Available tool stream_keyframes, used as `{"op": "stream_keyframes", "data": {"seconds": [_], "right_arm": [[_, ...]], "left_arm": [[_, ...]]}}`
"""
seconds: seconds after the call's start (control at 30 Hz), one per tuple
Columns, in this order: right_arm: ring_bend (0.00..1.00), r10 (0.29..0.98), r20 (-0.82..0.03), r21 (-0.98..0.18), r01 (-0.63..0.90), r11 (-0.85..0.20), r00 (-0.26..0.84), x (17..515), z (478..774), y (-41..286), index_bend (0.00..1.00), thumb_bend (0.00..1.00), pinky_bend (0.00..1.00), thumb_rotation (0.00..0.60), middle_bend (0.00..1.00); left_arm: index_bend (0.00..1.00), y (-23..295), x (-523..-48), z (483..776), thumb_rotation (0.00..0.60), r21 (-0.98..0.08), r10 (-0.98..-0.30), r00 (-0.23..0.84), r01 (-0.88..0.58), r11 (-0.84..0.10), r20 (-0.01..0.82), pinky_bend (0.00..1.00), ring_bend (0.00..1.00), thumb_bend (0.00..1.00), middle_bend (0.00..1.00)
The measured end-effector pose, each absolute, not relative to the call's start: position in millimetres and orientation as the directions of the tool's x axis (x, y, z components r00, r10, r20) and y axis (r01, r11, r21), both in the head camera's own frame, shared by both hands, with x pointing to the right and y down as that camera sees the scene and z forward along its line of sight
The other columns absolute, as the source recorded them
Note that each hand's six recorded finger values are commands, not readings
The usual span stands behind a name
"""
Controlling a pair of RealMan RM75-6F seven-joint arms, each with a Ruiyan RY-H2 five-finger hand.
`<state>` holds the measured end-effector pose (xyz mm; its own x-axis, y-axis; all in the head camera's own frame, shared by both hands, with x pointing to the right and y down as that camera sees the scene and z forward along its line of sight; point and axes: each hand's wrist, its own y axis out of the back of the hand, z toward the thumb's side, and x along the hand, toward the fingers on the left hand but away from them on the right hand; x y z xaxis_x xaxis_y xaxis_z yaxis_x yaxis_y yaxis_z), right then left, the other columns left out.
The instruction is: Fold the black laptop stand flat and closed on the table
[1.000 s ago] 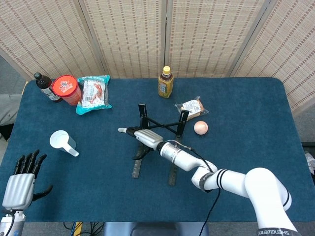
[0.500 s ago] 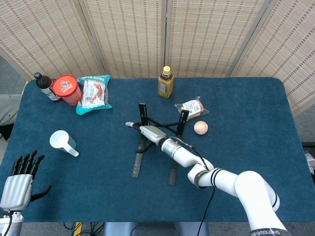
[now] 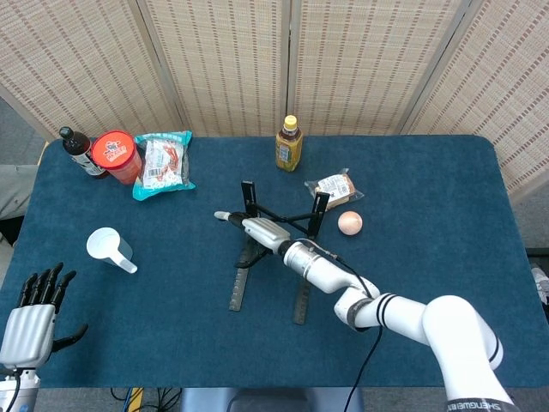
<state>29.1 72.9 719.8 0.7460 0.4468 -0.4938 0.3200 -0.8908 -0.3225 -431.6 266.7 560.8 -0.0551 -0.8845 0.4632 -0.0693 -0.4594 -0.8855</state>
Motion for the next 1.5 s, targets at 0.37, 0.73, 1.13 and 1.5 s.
{"op": "stream_keyframes", "data": {"seconds": [0.37, 0.73, 1.13, 1.5], "right_arm": [[0.0, 0.526, -0.308, -0.443, 0.37, -0.816, 0.792, 90.0, 616.6, 54.8, 0.0, 0.08, 0.0, 0.6, 0.12], [0.0, 0.678, -0.316, -0.58, 0.43, -0.692, 0.664, 176.3, 568.9, 40.6, 0.0, 0.0, 0.0, 0.6, 0.12], [0.0, 0.681, -0.438, -0.546, 0.428, -0.72, 0.586, 209.9, 594.3, 42.3, 0.0, 0.0, 0.0, 0.6, 0.12], [0.0, 0.667, -0.456, -0.502, 0.449, -0.739, 0.589, 213.8, 605.2, 46.9, 0.0, 0.0, 0.0, 0.6, 0.12]], "left_arm": [[0.11, 259.5, -420.8, 571.6, 0.6, -0.88, -0.882, -0.018, -0.079, -0.468, 0.471, 0.0, 0.0, 0.13, 0.02], [0.11, 253.3, -419.1, 572.6, 0.6, -0.886, -0.889, -0.003, -0.074, -0.457, 0.459, 0.0, 0.0, 0.13, 0.02], [0.11, 237.4, -403.9, 568.5, 0.6, -0.904, -0.908, 0.055, -0.086, -0.419, 0.415, 0.0, 0.0, 0.13, 0.02], [0.11, 220.9, -382.7, 571.7, 0.6, -0.909, -0.911, 0.124, -0.099, -0.405, 0.393, 0.0, 0.0, 0.13, 0.02]]}}
